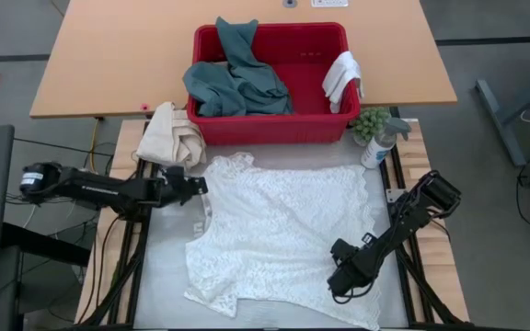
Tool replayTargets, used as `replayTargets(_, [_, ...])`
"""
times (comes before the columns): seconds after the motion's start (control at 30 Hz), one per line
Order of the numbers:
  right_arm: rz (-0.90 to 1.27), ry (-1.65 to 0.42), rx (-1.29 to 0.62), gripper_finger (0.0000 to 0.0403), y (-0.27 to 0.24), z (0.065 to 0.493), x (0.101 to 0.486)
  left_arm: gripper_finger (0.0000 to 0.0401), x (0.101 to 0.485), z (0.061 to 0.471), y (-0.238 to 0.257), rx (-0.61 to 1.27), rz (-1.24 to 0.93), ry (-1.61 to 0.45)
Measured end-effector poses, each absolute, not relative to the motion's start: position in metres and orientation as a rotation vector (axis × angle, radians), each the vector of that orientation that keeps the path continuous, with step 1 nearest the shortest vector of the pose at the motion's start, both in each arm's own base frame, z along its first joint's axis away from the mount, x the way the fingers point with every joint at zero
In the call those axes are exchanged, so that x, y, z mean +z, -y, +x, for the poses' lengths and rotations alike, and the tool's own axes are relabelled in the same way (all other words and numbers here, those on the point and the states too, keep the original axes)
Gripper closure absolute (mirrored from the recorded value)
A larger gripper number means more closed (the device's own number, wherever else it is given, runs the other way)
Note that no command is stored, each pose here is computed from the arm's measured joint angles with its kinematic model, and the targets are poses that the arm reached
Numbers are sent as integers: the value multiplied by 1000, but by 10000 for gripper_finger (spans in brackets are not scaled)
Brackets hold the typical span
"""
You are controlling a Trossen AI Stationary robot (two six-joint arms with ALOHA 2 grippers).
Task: Fold Laundry from Bin
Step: Fold the white shirt
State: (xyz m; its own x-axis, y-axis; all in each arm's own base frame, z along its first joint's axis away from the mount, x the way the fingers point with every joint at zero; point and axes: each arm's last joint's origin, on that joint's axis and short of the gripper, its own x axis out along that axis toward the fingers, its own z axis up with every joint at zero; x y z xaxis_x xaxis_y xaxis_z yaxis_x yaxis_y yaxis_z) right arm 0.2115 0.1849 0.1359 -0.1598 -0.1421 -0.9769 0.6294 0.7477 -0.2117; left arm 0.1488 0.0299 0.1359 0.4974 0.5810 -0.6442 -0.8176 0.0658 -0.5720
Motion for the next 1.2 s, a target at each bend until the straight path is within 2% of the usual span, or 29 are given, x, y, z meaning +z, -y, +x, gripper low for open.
replayTargets(0.23, [379,-1608,-684,377,-183,213,136,390,163,159,-51,968,-924,-344])
replayTargets(0.37, [381,-1605,-689,377,-181,215,136,352,188,165,-57,877,-769,-447])
replayTargets(0.6, [380,-1605,-690,377,-181,215,136,271,241,154,-57,871,-527,-786])
replayTargets(0.7, [380,-1605,-690,377,-181,215,136,244,255,152,-54,849,-599,-803])
replayTargets(0.83, [382,-1604,-692,377,-181,215,136,233,246,156,-41,637,-795,-861])
replayTargets(1.03, [388,-1602,-699,377,-181,215,136,231,205,152,-7,569,-892,-978])
replayTargets(1.2, [391,-1601,-701,377,-181,215,136,231,179,157,19,466,-1016,-882])
